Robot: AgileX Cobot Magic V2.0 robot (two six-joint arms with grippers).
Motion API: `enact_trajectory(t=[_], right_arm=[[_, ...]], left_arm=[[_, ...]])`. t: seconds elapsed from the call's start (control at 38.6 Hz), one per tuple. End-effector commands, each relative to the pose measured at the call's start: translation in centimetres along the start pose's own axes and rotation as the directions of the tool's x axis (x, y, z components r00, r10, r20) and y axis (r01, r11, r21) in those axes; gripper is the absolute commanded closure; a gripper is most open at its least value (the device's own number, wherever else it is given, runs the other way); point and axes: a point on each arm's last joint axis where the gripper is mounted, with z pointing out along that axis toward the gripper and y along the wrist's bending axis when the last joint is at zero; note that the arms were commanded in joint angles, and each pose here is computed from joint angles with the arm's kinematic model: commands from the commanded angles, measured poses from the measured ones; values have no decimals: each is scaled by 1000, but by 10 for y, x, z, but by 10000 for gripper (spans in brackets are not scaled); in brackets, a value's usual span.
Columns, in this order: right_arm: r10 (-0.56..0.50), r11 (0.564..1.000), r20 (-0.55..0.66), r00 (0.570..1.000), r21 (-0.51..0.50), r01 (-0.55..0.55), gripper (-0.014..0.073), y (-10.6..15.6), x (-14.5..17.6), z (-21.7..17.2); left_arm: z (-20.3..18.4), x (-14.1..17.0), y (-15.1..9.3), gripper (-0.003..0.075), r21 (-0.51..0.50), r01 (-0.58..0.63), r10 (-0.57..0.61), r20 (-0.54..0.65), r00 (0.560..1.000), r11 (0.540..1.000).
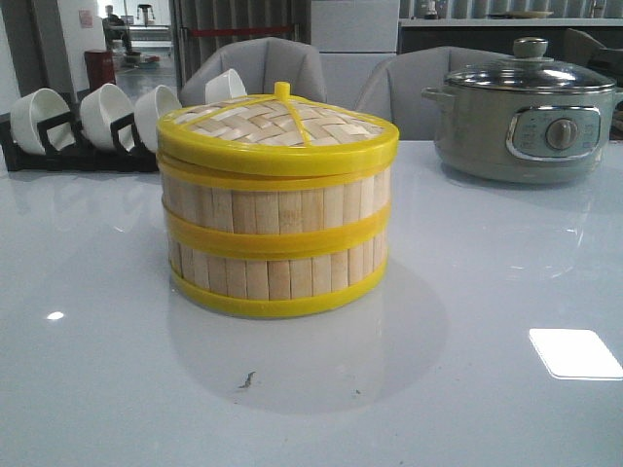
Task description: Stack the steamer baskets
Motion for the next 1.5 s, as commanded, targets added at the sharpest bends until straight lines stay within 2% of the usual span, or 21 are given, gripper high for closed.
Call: enact_trajectory(t=[0.0,0.03,0.05,0.1,0.18,1.48], right_arm=[[-6,1000,110,994,11,5,459,-1,-17,-2],[-6,1000,110,994,11,5,528,-1,-17,-2],[-6,1000,110,994,11,5,561,-1,-17,-2],[-6,1000,115,993,11,5,526,-1,-17,-2],[-6,1000,122,993,12,5,546,-1,-18,-2],[-6,1000,104,995,10,5,546,0,-16,-2]], left_arm=[[-5,-17,0,633,9,5,-6,114,993,1000],[-5,-17,0,633,9,5,-6,114,993,1000],[-5,-17,0,633,9,5,-6,114,993,1000],[-5,-17,0,633,9,5,-6,114,993,1000],[-5,-17,0,633,9,5,-6,114,993,1000],[-5,-17,0,633,1,-11,10,115,993,1000]])
